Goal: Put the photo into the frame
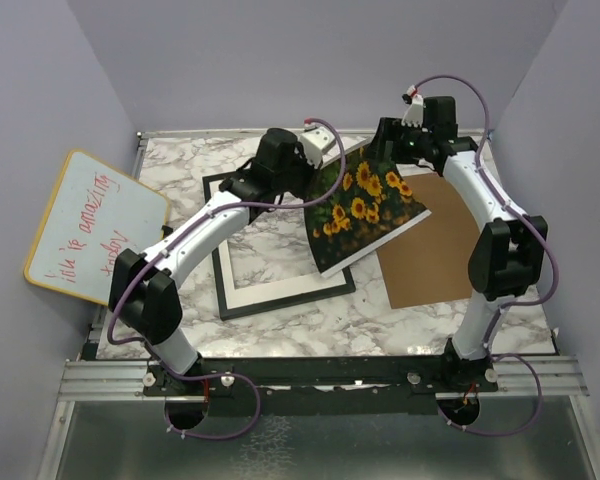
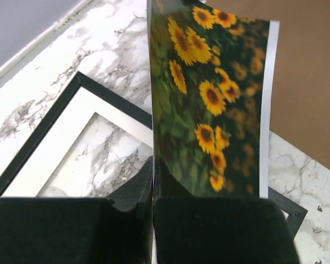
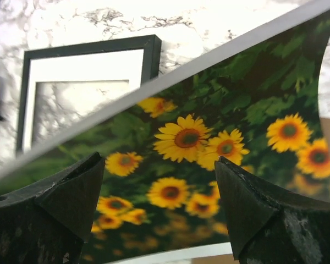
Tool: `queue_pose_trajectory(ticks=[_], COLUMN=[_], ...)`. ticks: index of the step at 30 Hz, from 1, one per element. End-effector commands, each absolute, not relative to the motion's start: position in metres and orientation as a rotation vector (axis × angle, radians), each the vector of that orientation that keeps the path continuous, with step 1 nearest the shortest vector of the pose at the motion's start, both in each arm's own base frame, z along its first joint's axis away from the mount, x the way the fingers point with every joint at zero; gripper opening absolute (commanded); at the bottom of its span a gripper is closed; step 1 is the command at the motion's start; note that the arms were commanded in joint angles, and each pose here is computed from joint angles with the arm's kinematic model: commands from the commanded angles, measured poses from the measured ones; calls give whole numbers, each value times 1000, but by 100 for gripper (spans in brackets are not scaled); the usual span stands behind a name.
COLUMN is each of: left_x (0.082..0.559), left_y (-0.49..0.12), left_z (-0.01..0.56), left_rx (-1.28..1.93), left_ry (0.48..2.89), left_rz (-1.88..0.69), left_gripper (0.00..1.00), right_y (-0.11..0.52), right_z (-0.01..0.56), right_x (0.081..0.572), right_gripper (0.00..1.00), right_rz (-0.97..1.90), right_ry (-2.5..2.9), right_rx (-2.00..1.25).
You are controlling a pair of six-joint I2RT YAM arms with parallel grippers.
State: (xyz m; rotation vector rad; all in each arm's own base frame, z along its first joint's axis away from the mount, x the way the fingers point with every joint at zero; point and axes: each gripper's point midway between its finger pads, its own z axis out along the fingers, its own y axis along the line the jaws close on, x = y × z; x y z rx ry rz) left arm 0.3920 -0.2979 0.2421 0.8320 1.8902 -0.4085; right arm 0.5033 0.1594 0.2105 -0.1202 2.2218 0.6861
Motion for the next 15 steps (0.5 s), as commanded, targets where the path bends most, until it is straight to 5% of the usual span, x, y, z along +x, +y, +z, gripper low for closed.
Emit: queue_pose_trajectory(ticks=[1,15], left_x=[403,445], left_y=[-279,-247], left_z=[288,309], left_rx=[801,176], left_ry=[1804,2089], left_rz=[-521,-988], left_gripper=[0,0], right_y=[155,200], right_z=[249,247], right_x=[496,395], right_gripper=[86,85], right_rz=[547,587], right_ry=[1985,1520], right_rx=[-443,-736])
